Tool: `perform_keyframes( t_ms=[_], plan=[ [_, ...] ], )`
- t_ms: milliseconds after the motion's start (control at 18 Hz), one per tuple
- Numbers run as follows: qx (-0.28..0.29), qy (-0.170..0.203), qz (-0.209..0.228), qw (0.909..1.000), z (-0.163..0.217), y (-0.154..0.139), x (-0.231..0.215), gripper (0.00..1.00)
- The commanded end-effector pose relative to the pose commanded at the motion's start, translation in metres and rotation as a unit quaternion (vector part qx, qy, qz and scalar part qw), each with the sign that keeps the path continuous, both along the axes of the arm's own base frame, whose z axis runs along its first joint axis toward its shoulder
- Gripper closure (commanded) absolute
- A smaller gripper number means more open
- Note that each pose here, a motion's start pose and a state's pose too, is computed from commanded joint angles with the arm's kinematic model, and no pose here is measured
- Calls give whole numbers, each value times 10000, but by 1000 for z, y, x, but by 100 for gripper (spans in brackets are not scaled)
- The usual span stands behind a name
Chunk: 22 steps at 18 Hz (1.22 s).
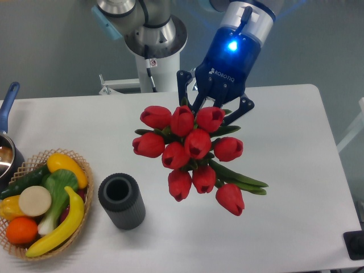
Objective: Insert the flowers into the vase
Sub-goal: 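Hold the red tulip bunch in the gripper above the table, then carry the tulips toward the dark grey vase and tilt stems down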
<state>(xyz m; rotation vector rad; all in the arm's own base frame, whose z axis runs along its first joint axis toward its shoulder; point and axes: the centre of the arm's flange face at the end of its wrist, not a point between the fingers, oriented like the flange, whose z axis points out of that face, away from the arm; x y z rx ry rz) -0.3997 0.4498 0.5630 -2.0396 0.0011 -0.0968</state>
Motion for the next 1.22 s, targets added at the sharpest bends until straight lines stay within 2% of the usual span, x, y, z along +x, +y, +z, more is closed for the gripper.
perform_keyframes(
  t_ms=[278, 500, 667, 778, 1000, 1111, 1222],
  plan=[
    [69, 42, -212, 9997, -8, 20, 1, 71],
    [162, 21, -638, 9978, -28, 58, 21, 72],
    [252, 149, -965, 9949, -40, 79, 36, 72],
    [361, 173, -1255, 9913, -53, 90, 42, 72],
    [704, 360, -1964, 9773, -86, 105, 59, 72],
    [814, 258, -2082, 9744, -92, 106, 64, 72],
    [919, 358, -2211, 9703, -96, 105, 67, 72]
  ],
)
